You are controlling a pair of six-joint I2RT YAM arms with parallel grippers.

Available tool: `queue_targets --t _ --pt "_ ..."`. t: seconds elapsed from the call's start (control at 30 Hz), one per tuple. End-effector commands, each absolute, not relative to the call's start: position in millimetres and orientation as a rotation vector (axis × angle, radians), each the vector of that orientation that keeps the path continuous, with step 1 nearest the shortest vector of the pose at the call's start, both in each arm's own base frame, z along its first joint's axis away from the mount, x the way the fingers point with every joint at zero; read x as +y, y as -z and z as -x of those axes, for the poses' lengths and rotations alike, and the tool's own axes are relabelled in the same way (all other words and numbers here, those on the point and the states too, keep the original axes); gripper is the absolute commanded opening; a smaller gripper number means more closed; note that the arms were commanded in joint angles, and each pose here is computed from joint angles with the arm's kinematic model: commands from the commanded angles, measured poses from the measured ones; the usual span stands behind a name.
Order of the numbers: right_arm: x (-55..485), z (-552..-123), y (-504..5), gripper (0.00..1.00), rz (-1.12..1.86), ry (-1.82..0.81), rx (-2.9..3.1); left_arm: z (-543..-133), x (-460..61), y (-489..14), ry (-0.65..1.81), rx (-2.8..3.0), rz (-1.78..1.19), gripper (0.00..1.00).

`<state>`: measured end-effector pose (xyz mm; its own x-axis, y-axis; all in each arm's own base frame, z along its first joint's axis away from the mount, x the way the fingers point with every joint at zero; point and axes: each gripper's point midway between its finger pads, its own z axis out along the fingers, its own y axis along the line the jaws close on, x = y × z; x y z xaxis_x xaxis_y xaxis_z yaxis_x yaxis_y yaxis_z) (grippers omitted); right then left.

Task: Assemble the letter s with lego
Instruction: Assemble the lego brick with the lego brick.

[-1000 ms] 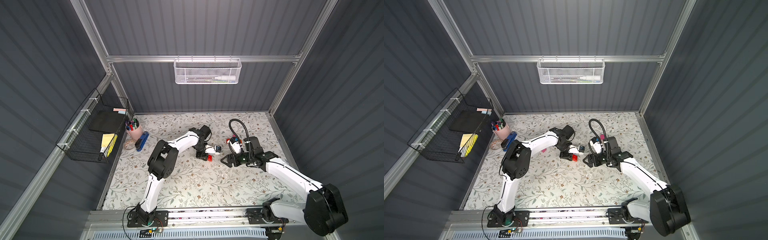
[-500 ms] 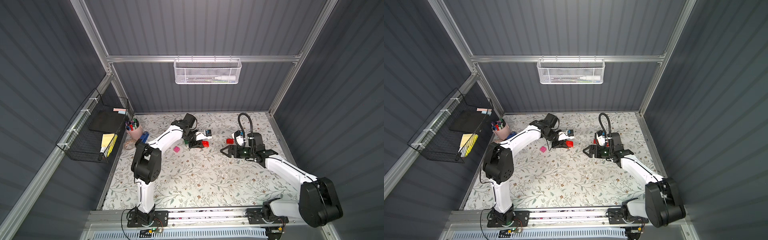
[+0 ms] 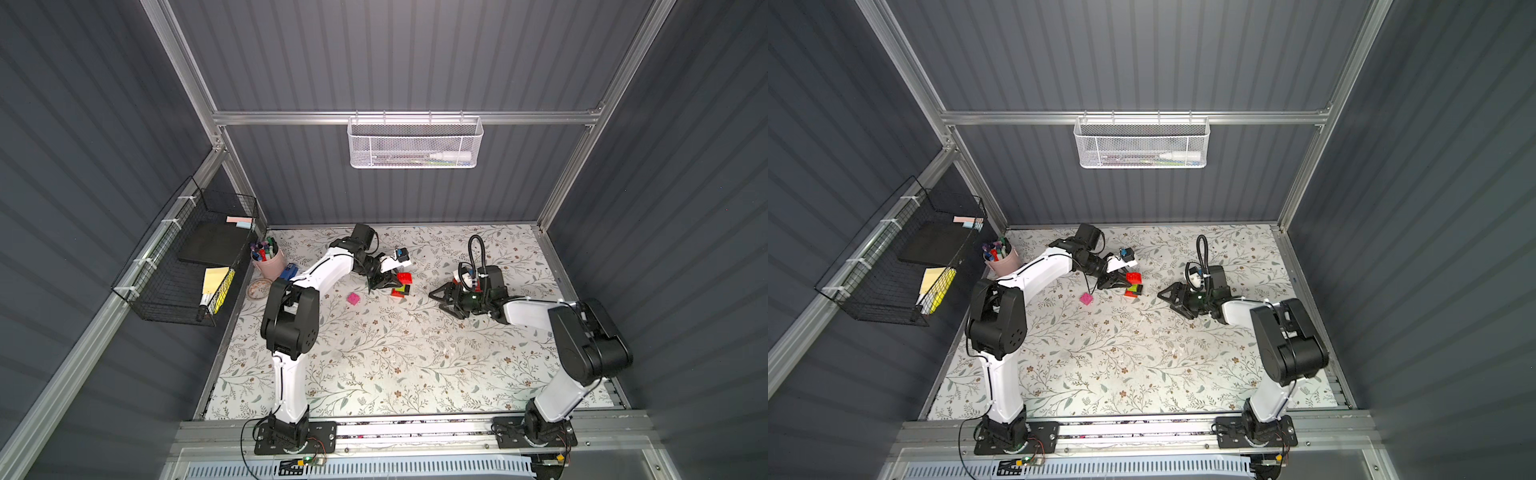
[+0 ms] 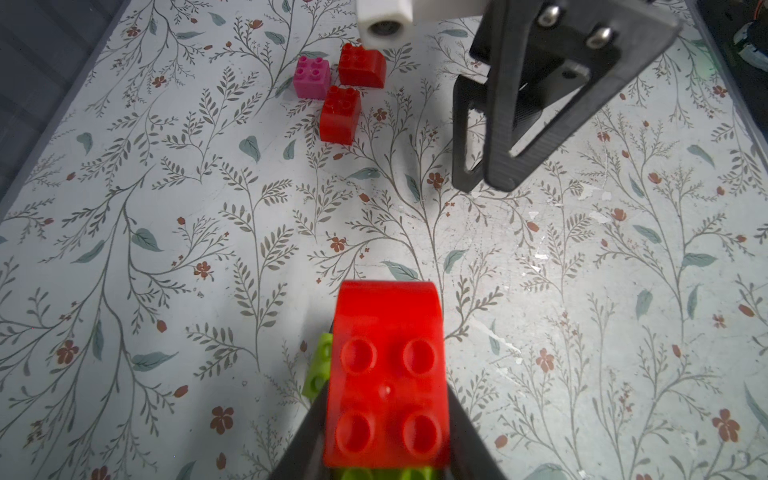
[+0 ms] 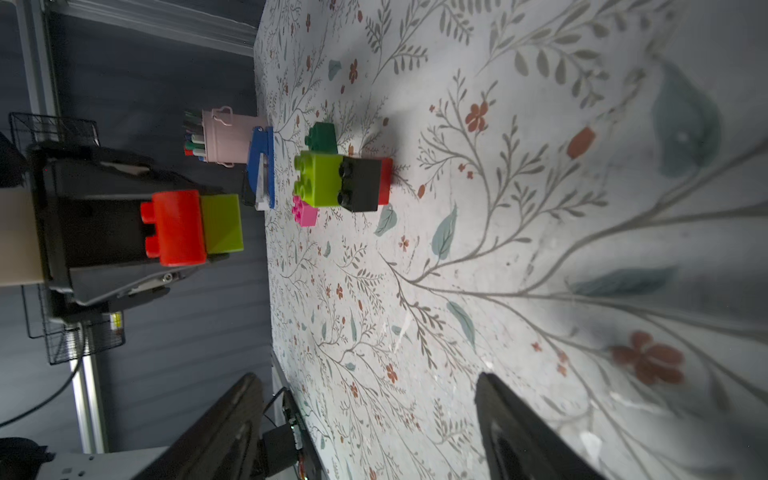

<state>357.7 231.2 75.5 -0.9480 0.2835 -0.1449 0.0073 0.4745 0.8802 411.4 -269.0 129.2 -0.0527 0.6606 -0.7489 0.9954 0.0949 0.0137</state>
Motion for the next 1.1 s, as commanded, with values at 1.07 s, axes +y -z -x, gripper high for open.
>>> queue_targets --t 1.07 --pt "319 -414 -21 0.63 -0.364 -1.789 2.387 -441 -262 -106 0.791 1.773 -1.689 0.27"
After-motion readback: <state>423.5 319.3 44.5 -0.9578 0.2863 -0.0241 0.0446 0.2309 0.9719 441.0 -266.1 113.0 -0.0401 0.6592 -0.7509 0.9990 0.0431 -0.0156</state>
